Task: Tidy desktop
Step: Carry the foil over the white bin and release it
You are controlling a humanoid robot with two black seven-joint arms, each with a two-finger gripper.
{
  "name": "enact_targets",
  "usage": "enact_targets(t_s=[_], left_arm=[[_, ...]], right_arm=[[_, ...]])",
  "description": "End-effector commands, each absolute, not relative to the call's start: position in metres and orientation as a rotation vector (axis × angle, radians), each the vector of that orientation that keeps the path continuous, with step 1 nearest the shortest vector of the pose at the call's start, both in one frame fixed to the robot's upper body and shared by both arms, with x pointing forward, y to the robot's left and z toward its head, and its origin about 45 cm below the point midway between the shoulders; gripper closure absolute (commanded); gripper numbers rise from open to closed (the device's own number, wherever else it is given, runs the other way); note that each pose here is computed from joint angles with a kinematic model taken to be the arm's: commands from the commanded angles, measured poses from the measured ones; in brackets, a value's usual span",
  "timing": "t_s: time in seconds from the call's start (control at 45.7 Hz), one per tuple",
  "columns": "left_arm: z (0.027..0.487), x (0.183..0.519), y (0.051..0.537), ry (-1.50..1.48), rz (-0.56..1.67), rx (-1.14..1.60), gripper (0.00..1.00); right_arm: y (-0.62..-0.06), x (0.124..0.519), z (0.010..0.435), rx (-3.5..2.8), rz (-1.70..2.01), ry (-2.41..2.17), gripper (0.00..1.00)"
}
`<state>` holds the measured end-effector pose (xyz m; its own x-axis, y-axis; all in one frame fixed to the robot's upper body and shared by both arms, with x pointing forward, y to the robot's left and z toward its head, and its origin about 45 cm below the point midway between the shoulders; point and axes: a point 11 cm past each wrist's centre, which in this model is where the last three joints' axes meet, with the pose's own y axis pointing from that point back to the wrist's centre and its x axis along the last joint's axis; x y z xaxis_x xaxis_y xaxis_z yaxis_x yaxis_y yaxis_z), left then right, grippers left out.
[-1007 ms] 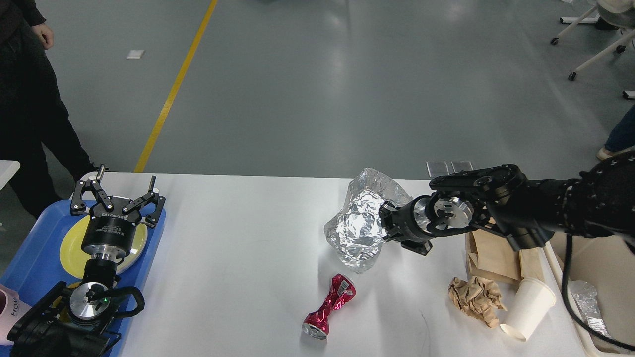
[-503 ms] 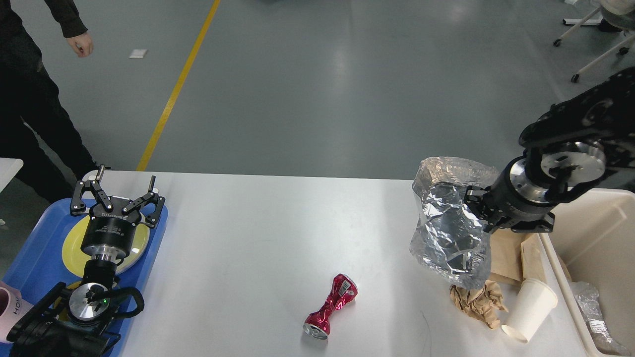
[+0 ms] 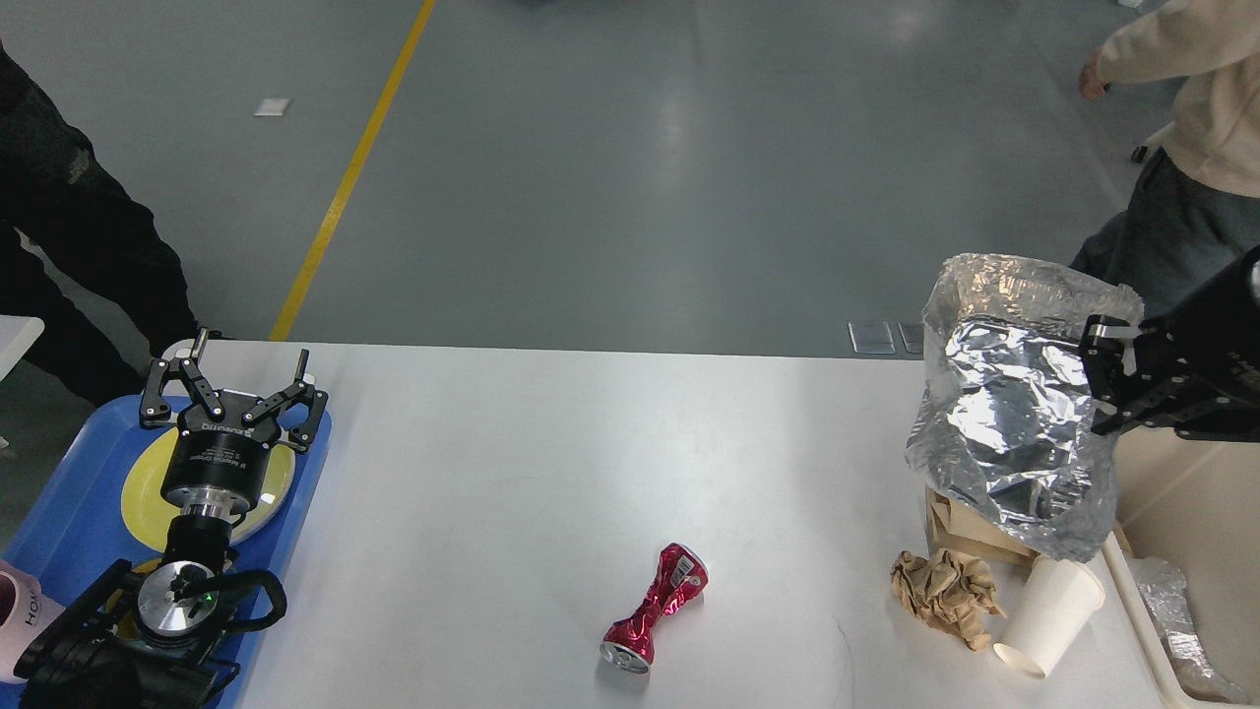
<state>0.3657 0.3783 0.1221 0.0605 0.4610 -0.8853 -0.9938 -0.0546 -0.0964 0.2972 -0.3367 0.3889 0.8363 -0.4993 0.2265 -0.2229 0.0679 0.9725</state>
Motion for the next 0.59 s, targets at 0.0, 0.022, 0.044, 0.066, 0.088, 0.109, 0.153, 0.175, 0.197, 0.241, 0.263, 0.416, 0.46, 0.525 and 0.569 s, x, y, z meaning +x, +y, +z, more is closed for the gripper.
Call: enact_targets(t_s=[0.0, 0.022, 0.044, 0.066, 0.088, 0.109, 0.153, 0.175, 0.197, 0.241, 0.263, 0.416, 0.46, 0.525, 0.569], left_arm=[[0.122, 0.366, 0.378, 0.759, 1.393, -0.94, 0.04], [0.122, 0.366, 0.378, 0.759, 1.393, -0.94, 0.04], [0.122, 0.366, 0.378, 0.759, 1.393, -0.94, 0.04], [0.122, 0.366, 0.378, 0.759, 1.393, -0.94, 0.04], [0.122, 0.366, 0.378, 0.759, 1.393, -0.94, 0.04], [0.122, 0.366, 0.378, 0.759, 1.393, -0.94, 0.04], [0.122, 0.366, 0.378, 0.759, 1.393, -0.94, 0.04], [0.122, 0.366, 0.378, 0.759, 1.393, -0.94, 0.04], [0.122, 0.366, 0.378, 0.759, 1.393, -0.94, 0.04], [0.122, 0.366, 0.378, 0.759, 1.393, -0.94, 0.04], [0.122, 0.366, 0.378, 0.759, 1.393, -0.94, 0.04], [0.122, 0.366, 0.378, 0.759, 1.393, -0.94, 0.04], [0.122, 0.366, 0.378, 0.759, 1.393, -0.94, 0.04], [0.122, 0.366, 0.378, 0.759, 1.393, -0.94, 0.04], [0.123, 0.366, 0.378, 0.758, 1.391, -0.941, 0.04]], right_arm=[[-0.349, 0.295, 0.395, 1.526, -0.224, -0.636, 1.0], [-0.35, 0.294, 0.395, 1.53, -0.225, -0.638, 1.0], [-0.351, 0.294, 0.395, 1.53, -0.225, -0.636, 1.0], [-0.353, 0.293, 0.395, 1.526, -0.225, -0.635, 1.0], [-0.355, 0.292, 0.395, 1.521, -0.225, -0.633, 1.0], [-0.356, 0.292, 0.396, 1.519, -0.223, -0.634, 1.0], [-0.358, 0.292, 0.395, 1.515, -0.22, -0.629, 1.0], [-0.358, 0.292, 0.395, 1.512, -0.217, -0.624, 1.0], [-0.358, 0.292, 0.395, 1.509, -0.211, -0.617, 1.0], [-0.359, 0.292, 0.395, 1.505, -0.199, -0.604, 1.0], [-0.359, 0.292, 0.395, 1.5, -0.193, -0.595, 1.0], [-0.38, 0.29, 0.392, 1.42, -0.171, -0.551, 1.0], [-0.391, 0.285, 0.386, 1.425, -0.196, -0.56, 1.0], [-0.408, 0.285, 0.378, 1.411, -0.212, -0.578, 1.0], [-0.422, 0.285, 0.37, 1.398, -0.235, -0.591, 1.0]])
